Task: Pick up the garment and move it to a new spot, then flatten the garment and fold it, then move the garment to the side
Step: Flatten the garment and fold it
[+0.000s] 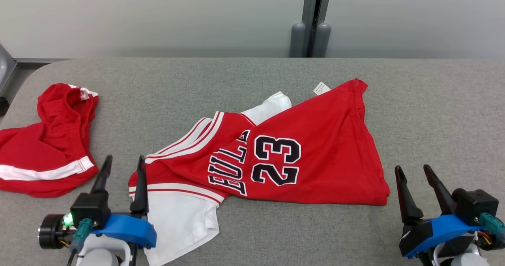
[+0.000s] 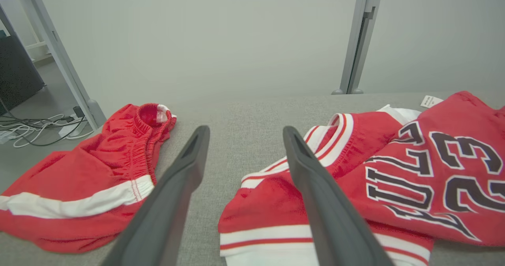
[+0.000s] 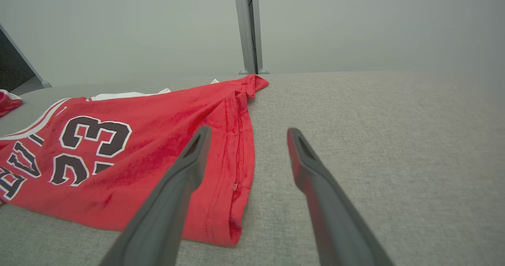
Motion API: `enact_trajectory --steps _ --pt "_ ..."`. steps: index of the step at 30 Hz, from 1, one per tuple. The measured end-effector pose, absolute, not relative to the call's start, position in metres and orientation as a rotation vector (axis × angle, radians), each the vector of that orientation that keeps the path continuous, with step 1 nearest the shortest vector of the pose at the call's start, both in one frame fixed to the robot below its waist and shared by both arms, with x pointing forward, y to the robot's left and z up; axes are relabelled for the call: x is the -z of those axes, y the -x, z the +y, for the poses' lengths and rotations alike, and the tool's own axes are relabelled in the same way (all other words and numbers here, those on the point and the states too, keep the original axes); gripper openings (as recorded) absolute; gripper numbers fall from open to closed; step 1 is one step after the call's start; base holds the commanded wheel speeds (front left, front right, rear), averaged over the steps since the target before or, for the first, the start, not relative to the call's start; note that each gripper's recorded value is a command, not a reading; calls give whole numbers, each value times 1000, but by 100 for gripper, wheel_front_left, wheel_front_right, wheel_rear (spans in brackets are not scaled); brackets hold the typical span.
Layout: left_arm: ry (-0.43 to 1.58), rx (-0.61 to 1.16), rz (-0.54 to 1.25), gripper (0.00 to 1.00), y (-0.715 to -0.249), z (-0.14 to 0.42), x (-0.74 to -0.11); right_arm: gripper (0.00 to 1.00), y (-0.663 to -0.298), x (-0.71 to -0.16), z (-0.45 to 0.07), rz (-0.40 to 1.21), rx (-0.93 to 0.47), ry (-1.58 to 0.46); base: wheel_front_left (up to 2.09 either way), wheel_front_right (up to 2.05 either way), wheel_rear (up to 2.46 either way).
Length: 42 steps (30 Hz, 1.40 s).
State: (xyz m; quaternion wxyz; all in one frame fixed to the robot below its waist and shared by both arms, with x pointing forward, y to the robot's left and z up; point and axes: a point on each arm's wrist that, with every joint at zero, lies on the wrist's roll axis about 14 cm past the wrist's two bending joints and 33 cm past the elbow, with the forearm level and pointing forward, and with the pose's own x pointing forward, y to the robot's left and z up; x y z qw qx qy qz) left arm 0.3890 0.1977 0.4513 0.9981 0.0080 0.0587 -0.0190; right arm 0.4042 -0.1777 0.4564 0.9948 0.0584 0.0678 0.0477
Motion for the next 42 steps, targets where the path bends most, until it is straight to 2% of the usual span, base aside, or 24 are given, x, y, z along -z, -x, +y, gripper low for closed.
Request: enact_trajectory --steps 6,9,18,33,34,35,36,37,38,39,42 --pt "-30 -4 -71 100 -393 201 -507 100 -402 -445 -169 184 -129 -116 0 0 0" --pt "-37 -26 -110 100 -390 204 -518 100 -400 -435 -163 226 -152 -111 0 0 0" --pt "-42 -66 -103 100 -384 216 -515 100 -398 -404 -146 367 -223 -93 0 0 0" --pt "-35 -114 -69 100 -377 228 -503 100 -408 -379 -133 471 -277 -121 0 0 0" --pt "-35 -115 -66 100 -377 228 -502 93 -409 -379 -132 473 -278 -124 0 0 0" --pt "-33 -116 -65 100 -377 228 -502 64 -411 -379 -132 470 -281 -126 0 0 0" --pt "-31 -115 -63 100 -377 228 -501 48 -413 -380 -131 461 -283 -129 0 0 0" --pt "-31 -117 -61 100 -377 229 -500 41 -413 -380 -130 461 -286 -129 0 0 0" --pt "-32 -119 -59 100 -377 230 -500 18 -414 -379 -130 460 -290 -129 0 0 0" --pt "-32 -120 -58 100 -377 230 -500 0 -415 -380 -129 453 -293 -130 0 0 0" --pt "-30 -124 -60 100 -377 231 -500 0 -416 -384 -126 432 -302 -133 0 0 0"
